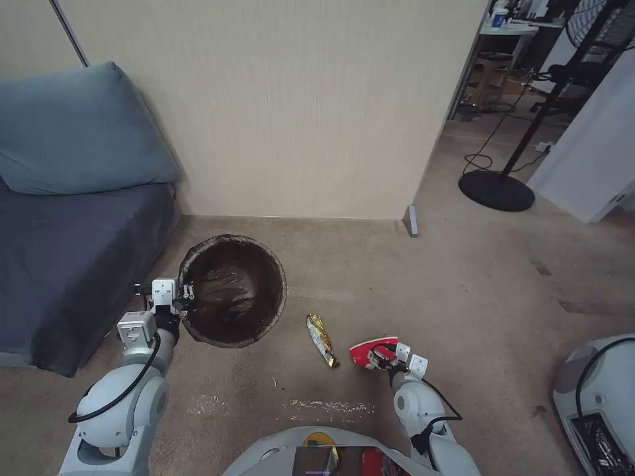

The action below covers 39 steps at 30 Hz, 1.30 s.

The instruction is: Pick up the trash bin, then pick up the garbage from the floor and place it into the trash bin.

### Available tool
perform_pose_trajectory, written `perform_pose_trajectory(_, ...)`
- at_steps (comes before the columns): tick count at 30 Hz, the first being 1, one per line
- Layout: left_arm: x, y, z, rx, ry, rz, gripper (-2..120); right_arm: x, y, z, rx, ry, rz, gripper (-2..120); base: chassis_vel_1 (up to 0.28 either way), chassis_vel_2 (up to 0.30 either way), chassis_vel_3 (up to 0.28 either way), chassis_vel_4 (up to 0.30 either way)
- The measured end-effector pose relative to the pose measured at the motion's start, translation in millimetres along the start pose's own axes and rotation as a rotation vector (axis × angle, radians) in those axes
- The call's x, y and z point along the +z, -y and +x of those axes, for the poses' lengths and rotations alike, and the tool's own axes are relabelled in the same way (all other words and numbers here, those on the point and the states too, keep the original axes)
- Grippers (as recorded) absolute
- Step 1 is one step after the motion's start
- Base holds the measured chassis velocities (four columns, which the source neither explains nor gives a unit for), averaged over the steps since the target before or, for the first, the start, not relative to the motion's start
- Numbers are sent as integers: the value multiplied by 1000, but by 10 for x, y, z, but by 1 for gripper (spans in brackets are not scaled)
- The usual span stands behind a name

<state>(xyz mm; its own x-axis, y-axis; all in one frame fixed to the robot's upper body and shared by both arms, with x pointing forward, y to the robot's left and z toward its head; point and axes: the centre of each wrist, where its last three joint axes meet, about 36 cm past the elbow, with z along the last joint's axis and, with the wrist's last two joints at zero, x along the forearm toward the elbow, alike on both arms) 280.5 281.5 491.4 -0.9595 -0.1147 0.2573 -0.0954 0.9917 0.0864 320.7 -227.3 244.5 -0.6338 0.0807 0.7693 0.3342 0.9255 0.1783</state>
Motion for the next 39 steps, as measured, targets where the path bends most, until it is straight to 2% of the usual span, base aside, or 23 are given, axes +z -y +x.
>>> perform_pose_trajectory(11, 10, -5, -19, -1, 0, 1, 3, -38, -139, -26, 13, -30, -39, 100, 0, 0, 0, 0)
perform_pose_trajectory(30, 42, -13, -59, -1, -4, 2, 3, -17, -103, -62, 30, -28, -56, 99, 0, 0, 0, 0)
perform_pose_trajectory(31, 43, -13, -59, -1, -4, 2, 3, -16, -103, -63, 30, -28, -56, 98, 0, 0, 0, 0)
perform_pose_trajectory(34, 55, -17, -68, -2, -5, 3, 3, -10, -116, -75, 30, -22, -59, 80, 0, 0, 0, 0)
perform_pose_trajectory(35, 55, -17, -68, -2, -5, 3, 3, -10, -116, -75, 30, -22, -59, 80, 0, 0, 0, 0)
perform_pose_trajectory(38, 64, -17, -76, -2, -6, 4, 3, -3, -120, -79, 30, -22, -60, 65, 0, 0, 0, 0)
perform_pose_trajectory(39, 64, -17, -76, -2, -6, 4, 3, -3, -120, -79, 30, -22, -60, 65, 0, 0, 0, 0)
